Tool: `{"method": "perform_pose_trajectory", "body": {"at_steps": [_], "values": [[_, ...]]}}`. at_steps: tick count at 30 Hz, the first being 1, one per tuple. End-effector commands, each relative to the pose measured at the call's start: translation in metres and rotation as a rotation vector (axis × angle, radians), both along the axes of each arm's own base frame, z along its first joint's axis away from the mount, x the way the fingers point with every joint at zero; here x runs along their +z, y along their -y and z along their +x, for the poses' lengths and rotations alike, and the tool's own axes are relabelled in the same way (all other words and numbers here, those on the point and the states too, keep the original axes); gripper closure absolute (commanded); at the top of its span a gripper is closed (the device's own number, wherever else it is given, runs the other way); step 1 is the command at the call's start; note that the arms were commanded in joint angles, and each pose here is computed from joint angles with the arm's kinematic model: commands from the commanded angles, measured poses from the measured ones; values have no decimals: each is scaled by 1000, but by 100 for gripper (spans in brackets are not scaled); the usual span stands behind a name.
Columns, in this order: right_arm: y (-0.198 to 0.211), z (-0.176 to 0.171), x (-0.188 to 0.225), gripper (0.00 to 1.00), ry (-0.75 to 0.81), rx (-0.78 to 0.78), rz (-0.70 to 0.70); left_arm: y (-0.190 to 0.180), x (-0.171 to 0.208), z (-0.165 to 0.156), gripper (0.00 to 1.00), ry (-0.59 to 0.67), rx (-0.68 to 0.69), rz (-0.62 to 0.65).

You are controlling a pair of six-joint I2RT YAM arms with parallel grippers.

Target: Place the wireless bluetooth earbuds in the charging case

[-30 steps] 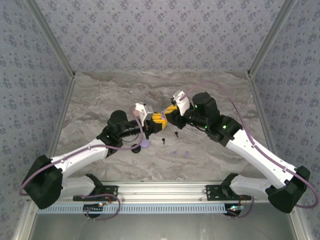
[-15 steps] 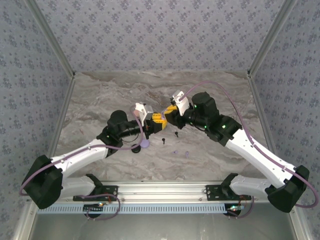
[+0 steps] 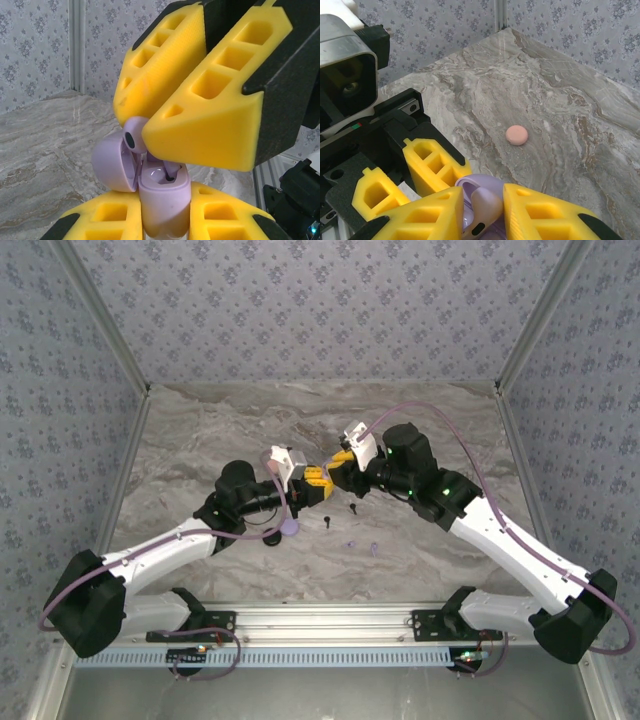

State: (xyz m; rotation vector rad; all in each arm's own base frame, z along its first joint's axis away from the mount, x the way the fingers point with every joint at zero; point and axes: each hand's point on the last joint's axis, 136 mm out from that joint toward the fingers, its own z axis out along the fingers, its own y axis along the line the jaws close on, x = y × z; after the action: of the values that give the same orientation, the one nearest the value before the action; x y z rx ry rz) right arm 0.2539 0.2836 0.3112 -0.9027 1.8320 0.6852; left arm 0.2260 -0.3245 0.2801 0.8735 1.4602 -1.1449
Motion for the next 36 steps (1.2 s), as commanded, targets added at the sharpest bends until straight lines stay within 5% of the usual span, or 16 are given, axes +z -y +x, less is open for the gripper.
{"method": "perform_pose_trajectory", "body": {"at_steps": [1, 22, 30, 36], "values": [[-4, -5, 1, 70, -39, 34, 7, 2, 30, -2, 100, 83, -13, -78], [4, 6, 19, 65, -48, 5, 68, 4, 25, 1, 100, 71, -14, -61], [13, 2, 54, 49, -28, 7, 167, 5, 18, 4, 100, 73, -3, -36], [34, 1, 58, 48, -141, -71, 168, 3, 18, 12, 100, 128, 64, -7]]}}
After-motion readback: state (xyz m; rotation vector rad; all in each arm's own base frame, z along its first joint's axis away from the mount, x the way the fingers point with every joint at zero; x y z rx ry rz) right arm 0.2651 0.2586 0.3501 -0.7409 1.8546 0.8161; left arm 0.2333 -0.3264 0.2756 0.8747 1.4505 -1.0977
